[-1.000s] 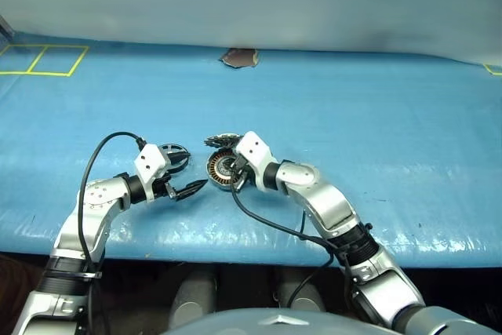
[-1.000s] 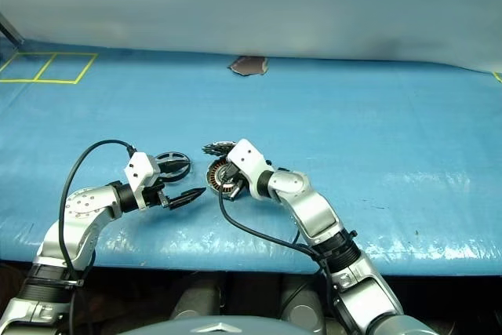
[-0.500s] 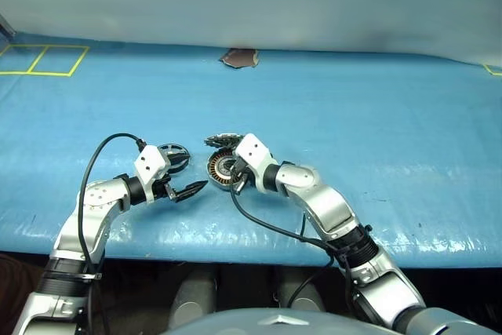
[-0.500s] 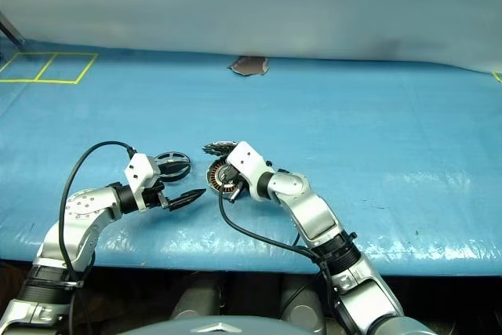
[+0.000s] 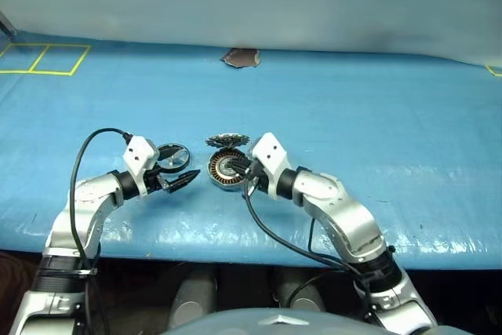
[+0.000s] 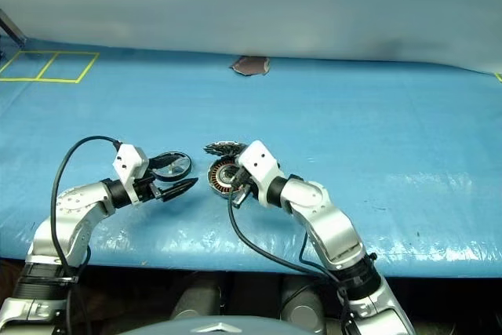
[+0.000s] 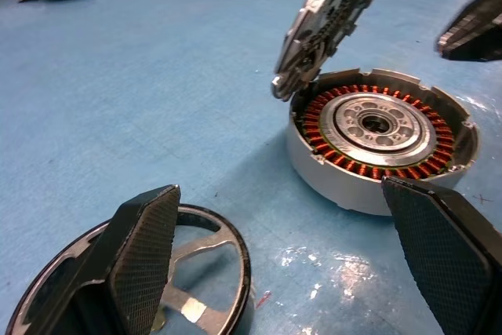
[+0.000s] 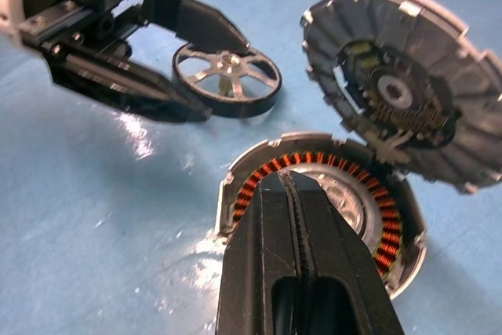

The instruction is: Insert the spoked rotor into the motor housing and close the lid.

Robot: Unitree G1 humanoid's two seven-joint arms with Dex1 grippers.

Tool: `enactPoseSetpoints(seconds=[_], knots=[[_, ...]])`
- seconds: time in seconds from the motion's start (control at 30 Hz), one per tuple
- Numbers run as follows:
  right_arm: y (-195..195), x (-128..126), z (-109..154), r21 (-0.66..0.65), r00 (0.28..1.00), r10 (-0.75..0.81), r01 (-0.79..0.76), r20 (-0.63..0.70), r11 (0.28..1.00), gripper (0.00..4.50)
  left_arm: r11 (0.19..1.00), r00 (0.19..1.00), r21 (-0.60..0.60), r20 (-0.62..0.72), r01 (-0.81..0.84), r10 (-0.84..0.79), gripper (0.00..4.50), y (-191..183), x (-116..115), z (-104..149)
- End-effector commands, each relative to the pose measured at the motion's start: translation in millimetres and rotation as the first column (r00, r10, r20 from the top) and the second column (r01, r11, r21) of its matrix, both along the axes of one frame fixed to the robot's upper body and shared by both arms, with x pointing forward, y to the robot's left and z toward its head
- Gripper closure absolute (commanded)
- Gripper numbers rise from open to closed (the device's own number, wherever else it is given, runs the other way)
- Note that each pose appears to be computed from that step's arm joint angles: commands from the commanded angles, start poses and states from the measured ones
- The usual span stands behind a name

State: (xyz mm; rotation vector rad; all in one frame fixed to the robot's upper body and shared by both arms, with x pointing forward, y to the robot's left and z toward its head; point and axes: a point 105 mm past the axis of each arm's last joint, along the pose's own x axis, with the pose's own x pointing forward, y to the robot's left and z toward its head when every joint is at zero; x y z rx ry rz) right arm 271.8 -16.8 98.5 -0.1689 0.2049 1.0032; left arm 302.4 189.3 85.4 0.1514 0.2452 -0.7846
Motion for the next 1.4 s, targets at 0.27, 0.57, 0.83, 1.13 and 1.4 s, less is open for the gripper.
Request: enactPoseSetpoints(seconds=[0.27,0.57,0.83,1.13,1.4], knots=[[0.8,-20.6,13.4,0.027,0.989,0.083,-0.086,0.122,0.996,4.48,0.979,0.995,0.182,-0.038,-0.087,0.095,0.00,22.0,14.4,20.2],[11.3,-23.1,10.0,-0.009,0.977,0.134,-0.134,0.167,0.991,4.48,0.942,0.988,0.328,-0.109,-0.064,0.105,0.00,35.6,21.1,11.7],[12.2,-21.6,10.0,-0.003,0.977,0.124,-0.125,0.173,0.992,4.50,0.933,0.984,0.351,-0.121,-0.081,0.131,0.88,34.4,32.2,8.2],[10.0,-20.1,10.7,-0.002,0.979,0.106,-0.107,0.175,0.994,4.50,0.952,0.977,0.300,-0.175,-0.066,0.123,0.88,27.6,32.5,1.7],[9.3,-19.2,10.3,-0.006,0.979,0.100,-0.100,0.177,0.995,4.50,0.973,0.973,0.225,-0.209,-0.050,0.098,0.88,25.6,25.5,3.4]])
